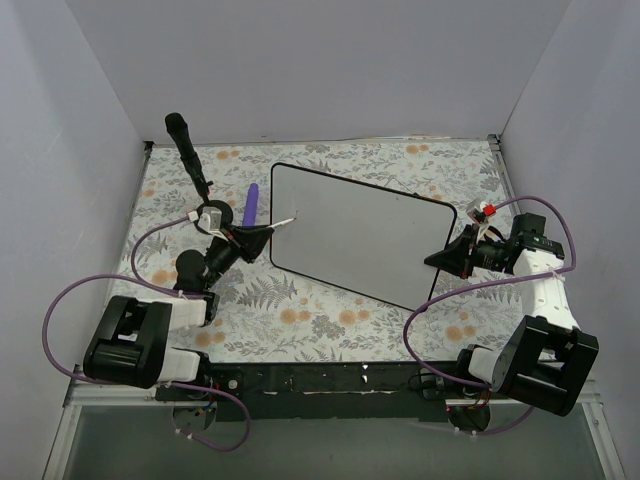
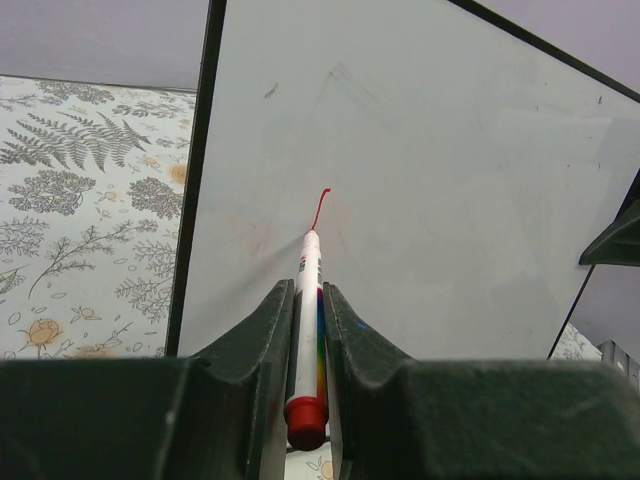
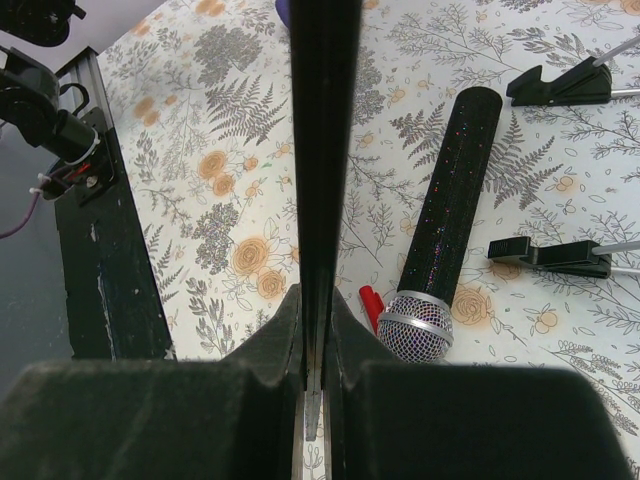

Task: Write a sentence on the whiteboard
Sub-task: Write with the whiteboard marker without the cap on the whiteboard.

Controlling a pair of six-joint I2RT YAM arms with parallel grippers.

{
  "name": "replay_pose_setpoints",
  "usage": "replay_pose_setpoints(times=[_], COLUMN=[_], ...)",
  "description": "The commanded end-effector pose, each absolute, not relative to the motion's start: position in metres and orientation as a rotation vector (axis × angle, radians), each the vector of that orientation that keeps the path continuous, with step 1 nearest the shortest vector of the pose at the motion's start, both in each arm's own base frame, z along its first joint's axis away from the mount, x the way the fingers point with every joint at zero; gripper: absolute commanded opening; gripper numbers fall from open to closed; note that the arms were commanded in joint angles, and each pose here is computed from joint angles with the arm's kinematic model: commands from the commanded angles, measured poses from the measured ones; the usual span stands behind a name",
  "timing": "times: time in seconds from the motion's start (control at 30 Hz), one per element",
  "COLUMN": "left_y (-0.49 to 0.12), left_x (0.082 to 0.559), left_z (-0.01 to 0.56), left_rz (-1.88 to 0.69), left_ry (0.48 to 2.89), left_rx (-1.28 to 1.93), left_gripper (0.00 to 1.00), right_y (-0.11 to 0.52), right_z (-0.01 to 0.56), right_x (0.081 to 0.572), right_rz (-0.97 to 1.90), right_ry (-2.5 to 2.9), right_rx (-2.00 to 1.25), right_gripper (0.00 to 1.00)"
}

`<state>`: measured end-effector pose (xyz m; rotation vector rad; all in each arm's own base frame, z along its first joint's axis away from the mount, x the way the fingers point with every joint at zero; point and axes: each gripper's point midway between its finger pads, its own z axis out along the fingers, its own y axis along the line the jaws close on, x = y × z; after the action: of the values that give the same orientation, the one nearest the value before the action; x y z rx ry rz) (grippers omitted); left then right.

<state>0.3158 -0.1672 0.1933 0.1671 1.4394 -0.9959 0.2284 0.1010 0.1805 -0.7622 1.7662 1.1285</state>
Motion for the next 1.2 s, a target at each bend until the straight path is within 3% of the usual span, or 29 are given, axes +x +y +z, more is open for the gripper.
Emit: replay_pose_setpoints(times=[0.0,0.43,0.87,1.17], left_y=[-0.162,-0.161,-0.166,-0.171], left_x=[0.309,0.299,0.301,0.319], left_z=[0.198,0.180,0.234,0.226], left_rz=[-0.973,-0.966,-0.991,-0.996], left_ry=[1.411,1.471,1.345,1.374], left_rx=[0.160,0.126,0.189,0.193], left_gripper=[0.00,0.00,0.00,0.00], right_y=[0.099,0.100,0.100,0.100], right_z=[0.178,0.179,0.178,0.177], right_x=[0.232,0.232,0.233,0.232], right_rz=[1.052,1.049,1.049,1.048], right_ry=[1.760,1.757,1.759,1.763], right_rx=[-0.839,-0.848,-0.847,-0.848], right_gripper=[0.01,0.01,0.01,0.01])
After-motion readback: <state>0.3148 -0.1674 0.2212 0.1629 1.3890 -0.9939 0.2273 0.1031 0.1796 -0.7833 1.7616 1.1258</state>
